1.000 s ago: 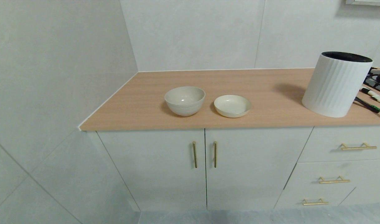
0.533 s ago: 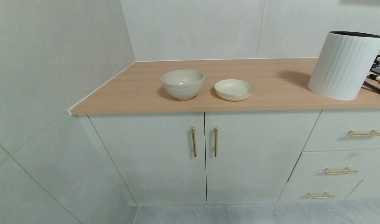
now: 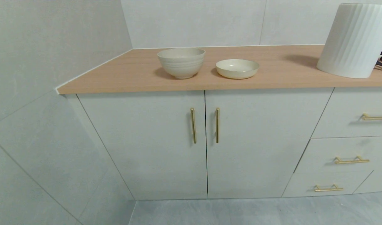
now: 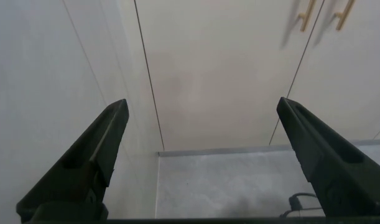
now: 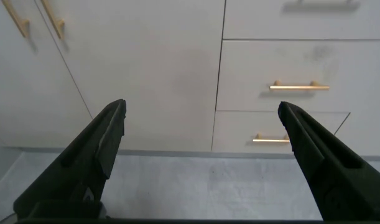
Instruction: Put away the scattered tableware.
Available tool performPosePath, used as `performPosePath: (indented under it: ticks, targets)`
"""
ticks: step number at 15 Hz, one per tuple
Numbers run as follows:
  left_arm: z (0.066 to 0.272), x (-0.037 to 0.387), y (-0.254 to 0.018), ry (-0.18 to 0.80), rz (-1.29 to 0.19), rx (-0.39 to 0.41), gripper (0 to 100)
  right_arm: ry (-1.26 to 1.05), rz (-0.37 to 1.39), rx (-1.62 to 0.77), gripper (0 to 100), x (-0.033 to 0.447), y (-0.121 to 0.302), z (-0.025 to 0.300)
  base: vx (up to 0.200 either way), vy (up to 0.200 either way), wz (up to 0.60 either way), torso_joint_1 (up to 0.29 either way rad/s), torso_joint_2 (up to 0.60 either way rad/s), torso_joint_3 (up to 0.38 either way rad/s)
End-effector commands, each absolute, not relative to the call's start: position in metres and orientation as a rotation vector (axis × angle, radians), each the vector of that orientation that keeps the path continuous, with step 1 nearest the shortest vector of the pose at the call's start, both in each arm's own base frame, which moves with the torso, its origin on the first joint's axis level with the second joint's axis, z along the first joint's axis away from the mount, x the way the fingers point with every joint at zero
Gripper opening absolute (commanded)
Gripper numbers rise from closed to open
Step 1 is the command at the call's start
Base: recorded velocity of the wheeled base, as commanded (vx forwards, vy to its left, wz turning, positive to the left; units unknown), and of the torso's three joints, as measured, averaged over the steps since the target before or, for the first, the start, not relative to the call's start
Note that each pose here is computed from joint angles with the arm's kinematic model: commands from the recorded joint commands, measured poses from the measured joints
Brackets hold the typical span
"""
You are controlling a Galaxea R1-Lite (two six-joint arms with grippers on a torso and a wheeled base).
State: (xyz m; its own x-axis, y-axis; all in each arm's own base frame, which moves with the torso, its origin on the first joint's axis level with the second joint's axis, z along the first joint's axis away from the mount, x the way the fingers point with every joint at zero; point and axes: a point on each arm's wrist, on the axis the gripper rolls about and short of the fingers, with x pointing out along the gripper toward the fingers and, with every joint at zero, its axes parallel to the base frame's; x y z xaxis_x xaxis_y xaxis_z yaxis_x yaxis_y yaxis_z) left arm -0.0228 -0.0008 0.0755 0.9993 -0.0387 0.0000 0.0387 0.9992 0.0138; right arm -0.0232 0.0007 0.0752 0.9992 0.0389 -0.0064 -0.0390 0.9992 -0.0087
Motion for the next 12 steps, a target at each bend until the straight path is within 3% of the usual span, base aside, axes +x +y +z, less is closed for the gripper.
performPosePath:
  ticks: [1, 12]
  targets:
    - [0.0755, -0.0228, -0.0008, 0.000, -0.038, 0.014, 100, 0.007, 0.040, -0.009, 100, -0.0231, 0.0008, 0.0752, 0.000, 0.000, 0.00, -0.051, 0.21, 0.168]
    - [0.0755, -0.0228, -0.0008, 0.000, -0.038, 0.018, 100, 0.007, 0.040, -0.023, 100, -0.0231, 0.0008, 0.0752, 0.018, 0.000, 0.00, -0.004, 0.02, 0.014]
